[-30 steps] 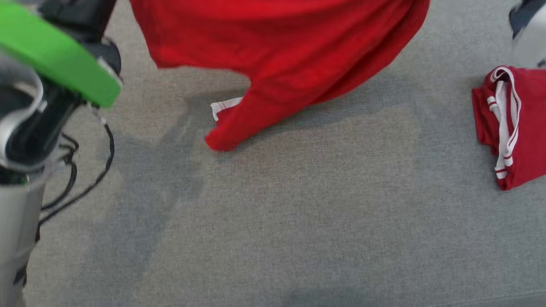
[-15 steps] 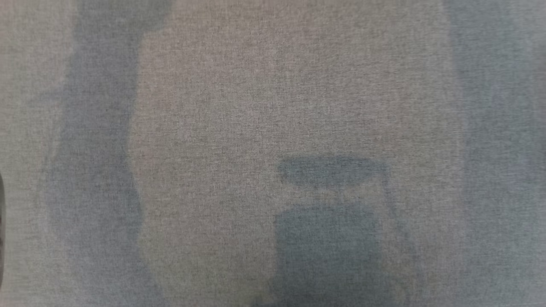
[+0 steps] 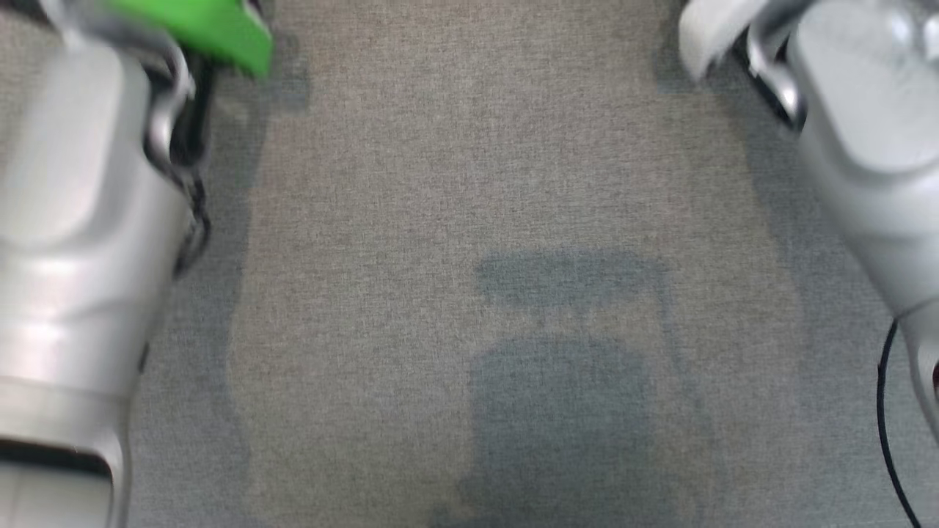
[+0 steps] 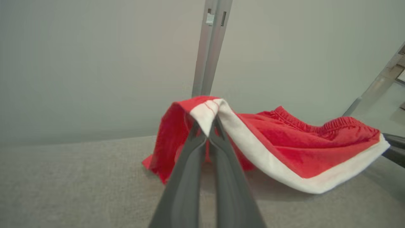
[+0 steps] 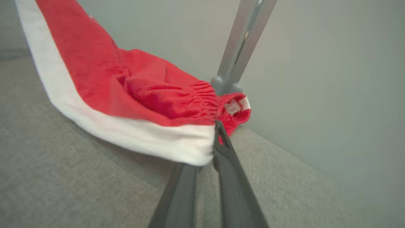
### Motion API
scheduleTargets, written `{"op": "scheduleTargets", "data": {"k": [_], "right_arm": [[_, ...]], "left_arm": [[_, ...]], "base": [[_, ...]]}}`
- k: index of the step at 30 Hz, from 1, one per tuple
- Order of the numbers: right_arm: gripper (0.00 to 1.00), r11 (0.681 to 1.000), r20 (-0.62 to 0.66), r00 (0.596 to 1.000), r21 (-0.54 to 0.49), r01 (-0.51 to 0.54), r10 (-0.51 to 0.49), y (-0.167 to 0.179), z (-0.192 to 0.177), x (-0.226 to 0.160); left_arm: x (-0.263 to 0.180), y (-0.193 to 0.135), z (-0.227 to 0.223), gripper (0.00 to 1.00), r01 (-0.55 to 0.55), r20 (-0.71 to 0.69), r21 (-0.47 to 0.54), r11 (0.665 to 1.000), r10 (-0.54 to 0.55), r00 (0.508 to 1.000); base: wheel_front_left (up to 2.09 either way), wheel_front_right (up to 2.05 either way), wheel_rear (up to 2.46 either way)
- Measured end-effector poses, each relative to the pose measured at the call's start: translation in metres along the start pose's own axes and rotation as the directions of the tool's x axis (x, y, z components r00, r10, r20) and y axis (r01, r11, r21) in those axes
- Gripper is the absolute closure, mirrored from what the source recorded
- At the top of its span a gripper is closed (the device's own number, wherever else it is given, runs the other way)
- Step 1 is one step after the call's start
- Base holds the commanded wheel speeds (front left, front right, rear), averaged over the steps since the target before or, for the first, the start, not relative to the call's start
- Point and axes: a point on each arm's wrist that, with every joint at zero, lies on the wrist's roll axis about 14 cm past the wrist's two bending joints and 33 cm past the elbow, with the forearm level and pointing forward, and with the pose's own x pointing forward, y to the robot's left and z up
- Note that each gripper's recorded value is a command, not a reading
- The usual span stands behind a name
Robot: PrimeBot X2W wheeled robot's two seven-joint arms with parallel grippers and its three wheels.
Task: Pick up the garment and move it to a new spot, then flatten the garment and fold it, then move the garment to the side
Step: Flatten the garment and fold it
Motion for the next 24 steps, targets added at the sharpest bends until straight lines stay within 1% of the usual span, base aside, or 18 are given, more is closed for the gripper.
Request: {"op": "scheduleTargets", "data": {"k": [3,6,8,9,13,17,21,24], "right_arm": [[1.00,0.998,-0.047,0.997,0.018,-0.054,0.055,0.023,-0.022,-0.025],[1.00,0.997,-0.071,0.994,0.027,-0.078,0.080,0.031,-0.029,-0.051],[1.00,0.996,-0.094,0.992,0.031,-0.086,0.088,0.034,-0.034,-0.071],[1.00,0.996,-0.107,0.990,0.023,-0.087,0.089,0.033,-0.033,-0.089],[1.00,0.997,-0.123,0.990,0.006,-0.072,0.072,0.028,-0.028,-0.119],[1.00,0.999,-0.135,0.989,0.000,-0.053,0.052,0.028,-0.023,-0.150],[1.00,0.998,-0.180,0.982,0.001,-0.066,0.065,0.042,-0.028,-0.185],[1.00,0.998,-0.219,0.973,0.029,-0.062,0.067,0.053,-0.036,-0.215]], "left_arm": [[-0.034,-0.004,-0.032,1.00,-0.015,-0.067,-0.067,0.998,0.010,0.998],[-0.066,-0.007,-0.041,1.00,-0.028,-0.095,-0.095,0.995,0.019,0.995],[-0.088,-0.010,-0.043,1.00,-0.048,-0.103,-0.118,0.992,0.036,0.994],[-0.110,-0.014,-0.041,1.00,-0.065,-0.107,-0.120,0.991,0.052,0.993],[-0.155,-0.027,-0.040,1.00,-0.100,-0.131,-0.137,0.985,0.082,0.988],[-0.201,-0.048,-0.040,1.00,-0.128,-0.168,-0.155,0.980,0.102,0.981],[-0.241,-0.064,-0.038,1.00,-0.191,-0.194,-0.182,0.965,0.155,0.969],[-0.265,-0.074,-0.037,1.00,-0.242,-0.210,-0.209,0.947,0.198,0.957]], "base": [[0.00,0.00,0.00],[0.00,0.00,0.00],[0.00,0.00,0.00],[0.00,0.00,0.00],[0.00,0.00,0.00],[0.00,0.00,0.00],[0.00,0.00,0.00],[0.00,0.00,0.00]]}}
